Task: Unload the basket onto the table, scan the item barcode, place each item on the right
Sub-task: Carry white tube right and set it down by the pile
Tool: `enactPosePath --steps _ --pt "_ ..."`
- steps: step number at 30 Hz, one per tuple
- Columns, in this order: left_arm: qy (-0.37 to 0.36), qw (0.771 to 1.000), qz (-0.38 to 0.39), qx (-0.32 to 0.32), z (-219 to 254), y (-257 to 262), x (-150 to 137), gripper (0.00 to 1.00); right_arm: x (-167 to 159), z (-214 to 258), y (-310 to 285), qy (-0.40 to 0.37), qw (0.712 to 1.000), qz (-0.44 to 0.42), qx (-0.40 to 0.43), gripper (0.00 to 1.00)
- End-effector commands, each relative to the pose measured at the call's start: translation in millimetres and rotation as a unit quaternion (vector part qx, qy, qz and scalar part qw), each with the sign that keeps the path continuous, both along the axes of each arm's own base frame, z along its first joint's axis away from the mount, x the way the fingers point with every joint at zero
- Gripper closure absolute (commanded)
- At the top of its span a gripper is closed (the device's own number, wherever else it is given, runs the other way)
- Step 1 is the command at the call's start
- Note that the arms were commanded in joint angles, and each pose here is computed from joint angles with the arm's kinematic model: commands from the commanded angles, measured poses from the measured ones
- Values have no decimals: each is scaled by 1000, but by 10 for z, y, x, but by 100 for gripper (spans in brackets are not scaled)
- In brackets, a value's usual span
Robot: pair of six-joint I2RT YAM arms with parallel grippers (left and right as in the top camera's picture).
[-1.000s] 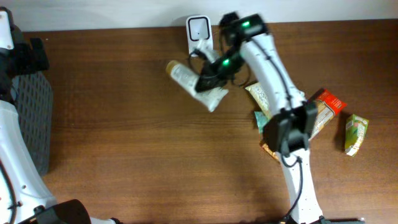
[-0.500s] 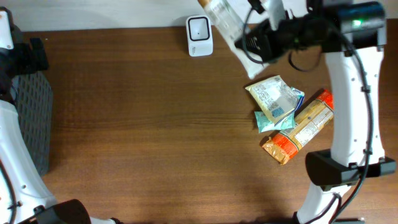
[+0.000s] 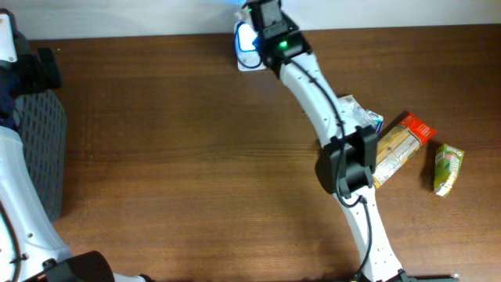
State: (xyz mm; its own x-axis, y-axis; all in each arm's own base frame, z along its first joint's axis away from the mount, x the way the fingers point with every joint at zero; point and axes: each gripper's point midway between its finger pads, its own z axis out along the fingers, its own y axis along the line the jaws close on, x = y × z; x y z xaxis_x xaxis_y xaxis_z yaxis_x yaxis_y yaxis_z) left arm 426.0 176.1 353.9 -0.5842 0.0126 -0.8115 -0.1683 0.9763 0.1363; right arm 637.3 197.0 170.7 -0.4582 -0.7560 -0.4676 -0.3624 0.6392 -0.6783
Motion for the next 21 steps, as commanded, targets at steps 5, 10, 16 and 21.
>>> enactPosePath --steps 5,10,16,21 --pt "-9 1000 -5 10 99 -17 -30 1 -1 -61 22 -12 998 -17 -55 96" --pt "-9 1000 -5 10 99 -15 -31 1 -160 91 306 -6 1000 7 -5 96" --pt "-9 1000 -5 10 99 -16 -30 1 -1730 637 427 232 921 -104 295 96" --pt "-9 1000 -5 10 97 -16 -30 1 -2407 395 150 351 873 -213 263 96"
